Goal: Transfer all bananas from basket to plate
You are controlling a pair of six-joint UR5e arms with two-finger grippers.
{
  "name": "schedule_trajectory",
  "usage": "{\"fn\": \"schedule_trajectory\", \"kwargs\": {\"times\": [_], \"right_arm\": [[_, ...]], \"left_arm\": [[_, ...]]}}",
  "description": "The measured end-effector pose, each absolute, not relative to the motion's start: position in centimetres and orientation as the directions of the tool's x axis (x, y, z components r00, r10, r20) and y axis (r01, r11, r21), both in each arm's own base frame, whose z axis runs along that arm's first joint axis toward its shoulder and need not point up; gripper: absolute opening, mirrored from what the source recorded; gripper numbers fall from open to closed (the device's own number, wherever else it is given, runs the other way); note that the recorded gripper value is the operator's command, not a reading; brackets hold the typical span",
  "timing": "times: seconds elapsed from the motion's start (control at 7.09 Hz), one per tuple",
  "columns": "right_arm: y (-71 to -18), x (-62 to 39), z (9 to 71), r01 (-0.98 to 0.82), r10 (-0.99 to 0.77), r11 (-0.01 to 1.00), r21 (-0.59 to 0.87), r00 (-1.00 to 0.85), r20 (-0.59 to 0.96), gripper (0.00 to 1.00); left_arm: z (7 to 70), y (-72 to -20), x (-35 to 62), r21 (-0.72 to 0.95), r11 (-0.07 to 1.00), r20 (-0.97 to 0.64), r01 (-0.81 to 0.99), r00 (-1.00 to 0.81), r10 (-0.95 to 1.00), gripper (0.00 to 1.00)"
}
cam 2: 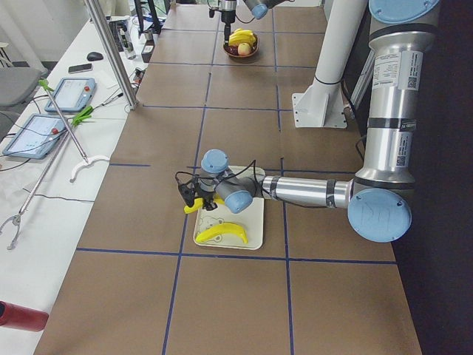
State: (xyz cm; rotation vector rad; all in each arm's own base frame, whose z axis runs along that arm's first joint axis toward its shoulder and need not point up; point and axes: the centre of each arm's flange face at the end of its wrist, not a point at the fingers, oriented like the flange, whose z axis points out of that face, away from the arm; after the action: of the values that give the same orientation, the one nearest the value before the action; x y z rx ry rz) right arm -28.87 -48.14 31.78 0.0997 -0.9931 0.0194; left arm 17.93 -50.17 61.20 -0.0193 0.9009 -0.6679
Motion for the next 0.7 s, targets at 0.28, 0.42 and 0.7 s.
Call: {"fn": "schedule_trajectory", "kwargs": {"times": [0.28,0.42,0.7], "right_arm": [[-47.9,-28.8,31.8,-0.061,-0.031,0.995,0.076,0.546,0.837,0.99],[-47.8,-28.8,31.8,-0.061,-0.031,0.995,0.076,0.547,0.837,0.99],[-47.8,-28.8,31.9,-0.061,-0.03,0.995,0.075,0.548,0.836,0.99]], "left_arm": [[62.6,-49.6,17.1,-0.277,0.804,-0.711,0.527,0.45,-0.54,0.42],[63.0,-49.1,16.8,-0.282,0.801,-0.706,0.529,0.451,-0.546,0.44],[63.5,-48.2,16.5,-0.313,0.777,-0.699,0.546,0.422,-0.578,0.59]]}}
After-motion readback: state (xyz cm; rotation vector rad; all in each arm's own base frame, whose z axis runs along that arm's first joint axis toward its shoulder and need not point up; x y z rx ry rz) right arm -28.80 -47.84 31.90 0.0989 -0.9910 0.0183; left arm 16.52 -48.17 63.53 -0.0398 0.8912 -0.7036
